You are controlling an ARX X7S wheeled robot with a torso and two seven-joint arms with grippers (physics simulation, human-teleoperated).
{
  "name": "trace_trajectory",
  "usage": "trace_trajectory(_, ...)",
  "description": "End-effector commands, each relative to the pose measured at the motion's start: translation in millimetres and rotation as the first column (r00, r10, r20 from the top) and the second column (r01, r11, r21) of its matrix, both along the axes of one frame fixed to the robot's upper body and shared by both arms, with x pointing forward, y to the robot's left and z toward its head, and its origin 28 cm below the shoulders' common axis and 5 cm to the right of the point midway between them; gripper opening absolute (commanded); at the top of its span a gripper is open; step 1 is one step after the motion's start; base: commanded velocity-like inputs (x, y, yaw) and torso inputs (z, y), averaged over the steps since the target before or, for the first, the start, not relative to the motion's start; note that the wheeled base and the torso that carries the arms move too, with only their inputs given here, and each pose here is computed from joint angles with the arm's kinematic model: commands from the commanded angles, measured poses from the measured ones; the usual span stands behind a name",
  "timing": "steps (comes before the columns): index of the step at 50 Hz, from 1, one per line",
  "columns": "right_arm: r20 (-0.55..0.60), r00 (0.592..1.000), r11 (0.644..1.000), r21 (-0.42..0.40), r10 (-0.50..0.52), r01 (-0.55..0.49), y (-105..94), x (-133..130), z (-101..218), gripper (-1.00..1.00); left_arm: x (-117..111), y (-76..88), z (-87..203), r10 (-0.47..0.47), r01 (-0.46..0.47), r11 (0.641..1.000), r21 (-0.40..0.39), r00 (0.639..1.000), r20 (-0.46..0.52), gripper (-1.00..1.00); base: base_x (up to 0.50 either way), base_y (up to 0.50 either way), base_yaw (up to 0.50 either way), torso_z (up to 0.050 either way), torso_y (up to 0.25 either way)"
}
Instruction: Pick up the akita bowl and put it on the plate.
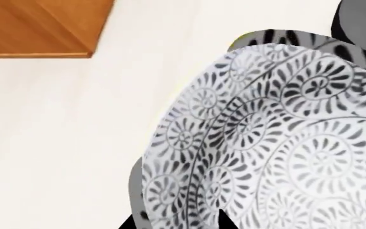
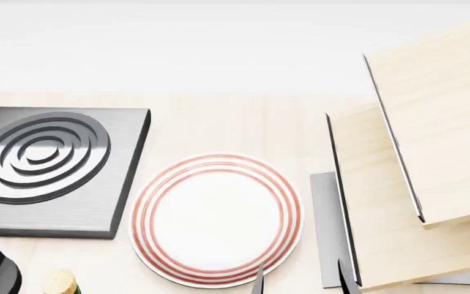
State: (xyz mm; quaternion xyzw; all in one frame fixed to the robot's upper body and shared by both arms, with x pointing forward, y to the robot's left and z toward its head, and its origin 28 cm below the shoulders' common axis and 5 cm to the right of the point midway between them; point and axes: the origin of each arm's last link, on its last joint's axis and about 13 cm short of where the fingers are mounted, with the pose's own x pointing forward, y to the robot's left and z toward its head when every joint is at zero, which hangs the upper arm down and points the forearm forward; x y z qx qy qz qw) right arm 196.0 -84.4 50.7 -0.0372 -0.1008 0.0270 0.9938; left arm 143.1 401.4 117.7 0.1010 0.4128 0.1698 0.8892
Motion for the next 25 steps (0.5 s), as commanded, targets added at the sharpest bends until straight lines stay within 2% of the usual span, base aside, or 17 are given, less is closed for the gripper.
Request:
trace_trajectory(1, 0.000, 1.000, 1.000, 0.001, 0.000, 0.000, 0.0, 0, 0, 1.00, -2, -5.9, -29, -0.029, 0.022, 0.997, -0.076, 0.996, -0.083, -1.00, 0.01, 0.00, 0.00, 0.000, 0.000)
trace_trajectory(6, -0.001, 1.000, 1.000, 0.000, 0.001, -0.001, 0.3, 0, 0, 1.00, -3, -5.6, -26, -0.034, 0.031, 0.998, -0.048, 0.998, -0.062, -1.00, 0.00, 0.00, 0.00, -0.004, 0.000)
trace_trajectory(7, -0.001, 1.000, 1.000, 0.000, 0.001, -0.001, 0.3, 0, 0, 1.00, -3, -5.6, -25, -0.040, 0.039, 0.999, -0.031, 0.998, -0.057, -1.00, 0.00, 0.00, 0.00, 0.000, 0.000)
trace_trajectory(8, -0.001, 1.000, 1.000, 0.002, 0.000, 0.000, 0.2, 0, 0, 1.00, -4, -5.8, -24, -0.052, 0.053, 0.998, 0.026, 0.998, -0.038, -1.00, 0.01, 0.00, 0.00, -0.011, 0.000)
trace_trajectory(9, -0.001, 1.000, 1.000, 0.002, 0.001, -0.001, 0.2, 0, 0, 1.00, -4, -5.7, -23, -0.050, 0.051, 0.999, 0.014, 0.998, -0.025, -1.00, 0.00, 0.00, 0.00, 0.000, 0.000)
trace_trajectory(10, -0.001, 1.000, 1.000, 0.001, 0.000, 0.000, 0.2, 0, -1, 1.00, -4, -5.8, -22, -0.079, 0.079, 0.996, 0.042, 0.997, -0.021, -1.00, 0.00, 0.00, 0.00, 0.000, 0.000)
trace_trajectory(12, -0.001, 1.000, 1.000, 0.002, -0.001, 0.001, 0.1, 0, -1, 1.00, -3, -5.5, -21, -0.061, 0.060, 0.998, 0.017, 0.998, 0.003, -1.00, 0.01, 0.00, 0.00, -0.005, 0.000)
trace_trajectory(14, -0.003, 1.000, 1.000, 0.002, -0.003, 0.003, -0.1, 0, -1, 1.00, -4, -6.1, -19, -0.079, 0.078, 0.996, 0.042, 0.997, 0.024, -1.00, 0.00, 0.00, 0.00, -0.005, 0.000)
trace_trajectory(15, -0.003, 1.000, 1.000, 0.002, -0.003, 0.003, -0.1, 1, -1, 1.00, -4, -6.3, -18, -0.078, 0.078, 0.997, 0.021, 0.997, 0.027, -1.00, 0.01, 0.00, 0.00, 0.000, 0.000)
trace_trajectory(16, -0.004, 1.000, 1.000, 0.001, -0.002, 0.002, 0.1, 1, -1, 1.00, -4, -6.4, -17, -0.088, 0.085, 0.994, 0.061, 0.995, 0.036, -1.00, 0.00, 0.00, 0.00, 0.000, 0.000)
trace_trajectory(20, -0.003, 1.000, 1.000, 0.000, 0.000, 0.000, 0.3, 0, -2, 1.00, -4, -7.0, -18, -0.094, 0.092, 0.993, 0.070, 0.995, 0.033, -1.00, 0.00, 0.00, 0.00, -0.003, 0.000)
trace_trajectory(25, -0.005, 1.000, 1.000, 0.002, -0.001, 0.001, -0.1, 1, -3, 1.00, -3, -7.9, -11, -0.094, 0.087, 0.993, 0.074, 0.991, 0.091, -1.00, 0.01, 0.00, 0.00, -0.002, 0.000)
